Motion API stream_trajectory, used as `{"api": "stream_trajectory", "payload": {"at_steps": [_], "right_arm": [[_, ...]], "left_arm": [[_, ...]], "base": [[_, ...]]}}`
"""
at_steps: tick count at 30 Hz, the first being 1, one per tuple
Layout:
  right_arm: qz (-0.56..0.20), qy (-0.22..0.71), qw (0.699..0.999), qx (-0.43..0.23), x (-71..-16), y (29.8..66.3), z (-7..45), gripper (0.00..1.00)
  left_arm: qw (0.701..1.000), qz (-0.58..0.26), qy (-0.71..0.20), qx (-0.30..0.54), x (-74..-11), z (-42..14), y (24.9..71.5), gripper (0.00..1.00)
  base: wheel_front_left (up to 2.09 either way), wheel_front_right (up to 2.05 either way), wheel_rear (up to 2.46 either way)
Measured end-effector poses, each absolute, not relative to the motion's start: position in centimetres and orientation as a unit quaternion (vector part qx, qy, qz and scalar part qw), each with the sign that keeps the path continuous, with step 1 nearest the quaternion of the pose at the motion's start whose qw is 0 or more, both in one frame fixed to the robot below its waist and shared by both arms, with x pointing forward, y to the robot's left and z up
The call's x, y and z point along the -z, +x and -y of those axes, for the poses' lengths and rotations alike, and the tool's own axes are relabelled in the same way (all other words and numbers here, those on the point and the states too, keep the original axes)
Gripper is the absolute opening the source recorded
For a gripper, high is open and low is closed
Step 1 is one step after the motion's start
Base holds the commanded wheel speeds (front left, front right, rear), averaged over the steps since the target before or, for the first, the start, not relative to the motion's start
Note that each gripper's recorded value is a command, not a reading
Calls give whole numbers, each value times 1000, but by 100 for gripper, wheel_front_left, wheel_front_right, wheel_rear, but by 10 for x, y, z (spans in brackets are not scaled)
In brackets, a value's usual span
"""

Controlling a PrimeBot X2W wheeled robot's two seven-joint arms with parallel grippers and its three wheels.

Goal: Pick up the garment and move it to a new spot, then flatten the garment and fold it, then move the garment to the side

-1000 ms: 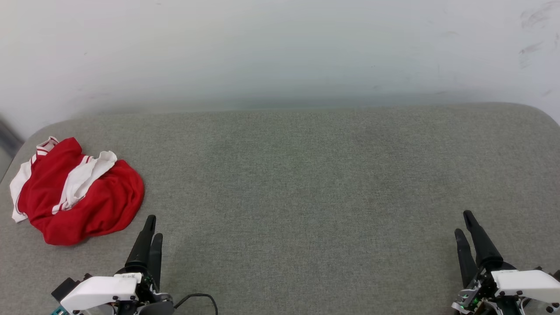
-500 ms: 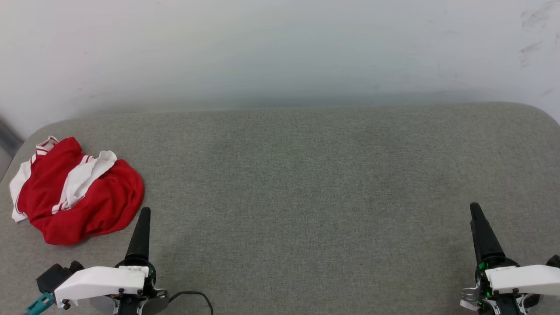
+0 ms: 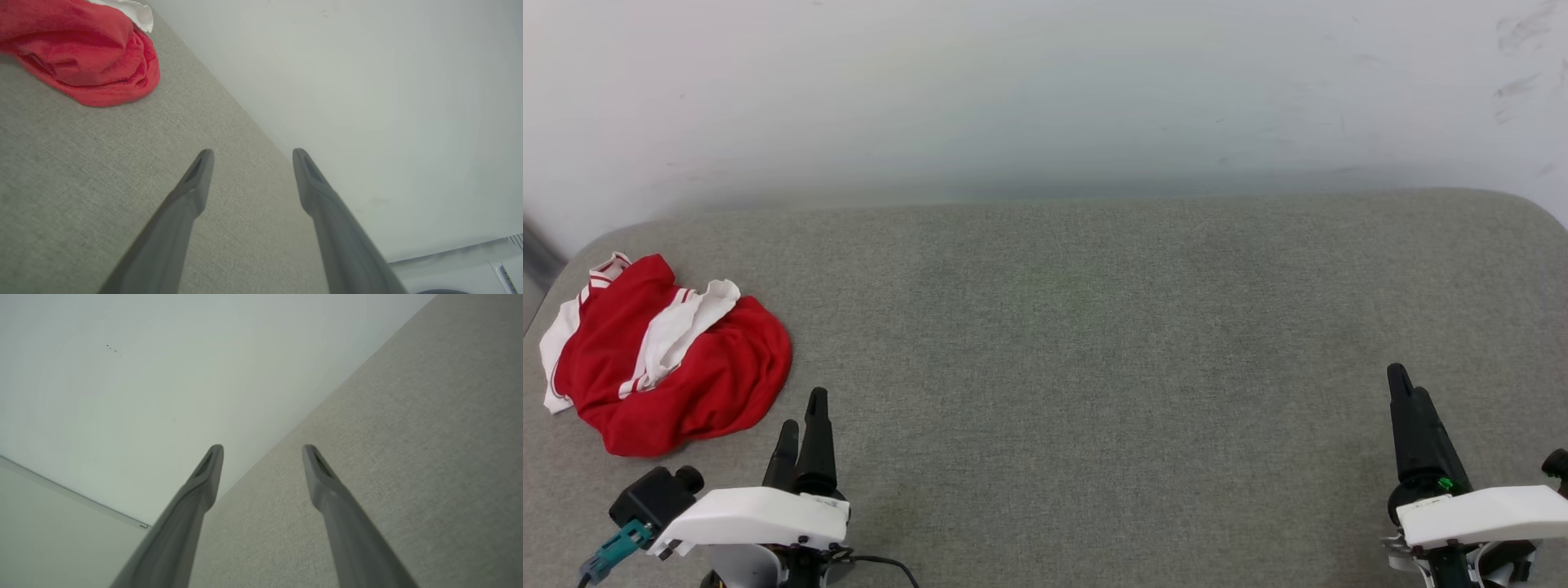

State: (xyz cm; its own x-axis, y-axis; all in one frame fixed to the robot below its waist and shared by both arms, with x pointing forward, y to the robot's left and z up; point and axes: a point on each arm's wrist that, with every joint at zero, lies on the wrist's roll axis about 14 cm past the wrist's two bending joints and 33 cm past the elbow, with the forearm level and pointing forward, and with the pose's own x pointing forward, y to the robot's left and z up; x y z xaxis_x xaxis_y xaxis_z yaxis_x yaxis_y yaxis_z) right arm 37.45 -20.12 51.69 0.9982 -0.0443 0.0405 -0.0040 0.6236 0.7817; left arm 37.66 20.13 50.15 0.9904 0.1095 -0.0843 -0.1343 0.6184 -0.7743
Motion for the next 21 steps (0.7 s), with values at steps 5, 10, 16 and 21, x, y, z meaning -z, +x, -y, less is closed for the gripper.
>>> {"api": "stream_trajectory", "payload": {"at_steps": [5,10,16,21], "right_arm": [[36,384,922,-1,-525,375,196,100],[41,343,939,-7,-528,374,192,100],[40,297,954,-12,-526,372,188,100],[47,265,963,-19,-530,372,185,100]], "left_arm": [[921,-14,-382,-69,-503,-199,376,100],[938,-11,-339,-69,-505,-196,376,100],[954,-5,-292,-65,-509,-192,376,100],[965,2,-256,-59,-513,-189,375,100]], "base": [[0,0,0],[0,0,0],[0,0,0],[0,0,0]]}}
